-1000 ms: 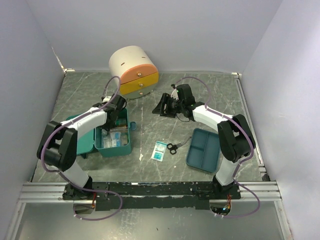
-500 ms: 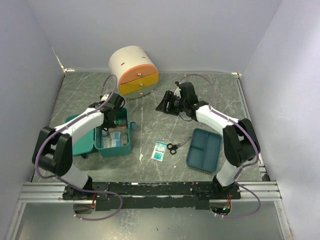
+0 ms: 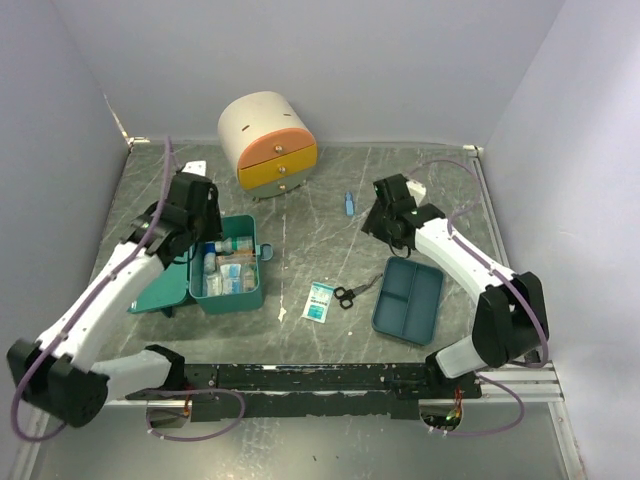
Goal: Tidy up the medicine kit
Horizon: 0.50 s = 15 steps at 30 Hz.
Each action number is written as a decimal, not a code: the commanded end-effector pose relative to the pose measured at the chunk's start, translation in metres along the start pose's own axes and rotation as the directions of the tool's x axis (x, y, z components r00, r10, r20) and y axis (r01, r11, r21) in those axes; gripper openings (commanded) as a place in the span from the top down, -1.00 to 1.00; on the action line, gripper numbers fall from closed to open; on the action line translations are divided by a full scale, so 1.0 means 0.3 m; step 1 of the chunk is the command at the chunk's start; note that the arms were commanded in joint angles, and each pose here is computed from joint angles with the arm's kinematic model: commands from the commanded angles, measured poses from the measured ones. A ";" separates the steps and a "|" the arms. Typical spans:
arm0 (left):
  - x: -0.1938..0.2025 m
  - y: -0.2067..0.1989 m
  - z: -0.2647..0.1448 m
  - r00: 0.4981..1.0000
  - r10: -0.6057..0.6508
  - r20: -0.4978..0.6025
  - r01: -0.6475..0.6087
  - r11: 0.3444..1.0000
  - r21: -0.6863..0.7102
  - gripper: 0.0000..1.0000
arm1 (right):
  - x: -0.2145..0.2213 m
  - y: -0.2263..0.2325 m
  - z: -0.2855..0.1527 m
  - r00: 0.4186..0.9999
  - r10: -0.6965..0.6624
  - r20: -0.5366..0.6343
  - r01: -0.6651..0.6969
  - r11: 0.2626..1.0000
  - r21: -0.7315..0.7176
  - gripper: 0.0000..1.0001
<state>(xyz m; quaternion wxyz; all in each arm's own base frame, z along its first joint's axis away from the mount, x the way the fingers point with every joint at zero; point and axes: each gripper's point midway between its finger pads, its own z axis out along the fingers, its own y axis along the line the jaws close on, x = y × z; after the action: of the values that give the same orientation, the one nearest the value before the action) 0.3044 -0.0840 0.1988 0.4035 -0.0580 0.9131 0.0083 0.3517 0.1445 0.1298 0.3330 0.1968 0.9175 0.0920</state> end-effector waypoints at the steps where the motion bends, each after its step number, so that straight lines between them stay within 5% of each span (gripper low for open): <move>1: -0.163 -0.112 -0.181 0.978 -0.039 0.204 -0.021 0.958 0.285 -0.11 | 0.092 -0.289 -0.082 0.999 0.025 -0.032 -0.014 0.945 0.328 -0.19; 10: -0.204 -0.091 -0.387 0.923 -0.178 0.341 0.019 0.907 0.422 -0.69 | 0.229 -0.402 -0.118 0.992 0.002 -0.124 0.036 0.952 0.304 -0.73; 15: -0.186 -0.095 -0.409 0.926 -0.195 0.324 0.031 0.893 0.448 -0.76 | 0.242 -0.356 -0.104 0.991 -0.023 -0.130 0.046 0.983 0.178 -0.94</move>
<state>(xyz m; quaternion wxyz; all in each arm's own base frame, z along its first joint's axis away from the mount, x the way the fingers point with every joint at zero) 0.2561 -0.1056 0.3269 0.5762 -0.0219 0.7959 -0.1846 0.2404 0.0662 0.0753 0.2344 0.2259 0.9450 -0.0316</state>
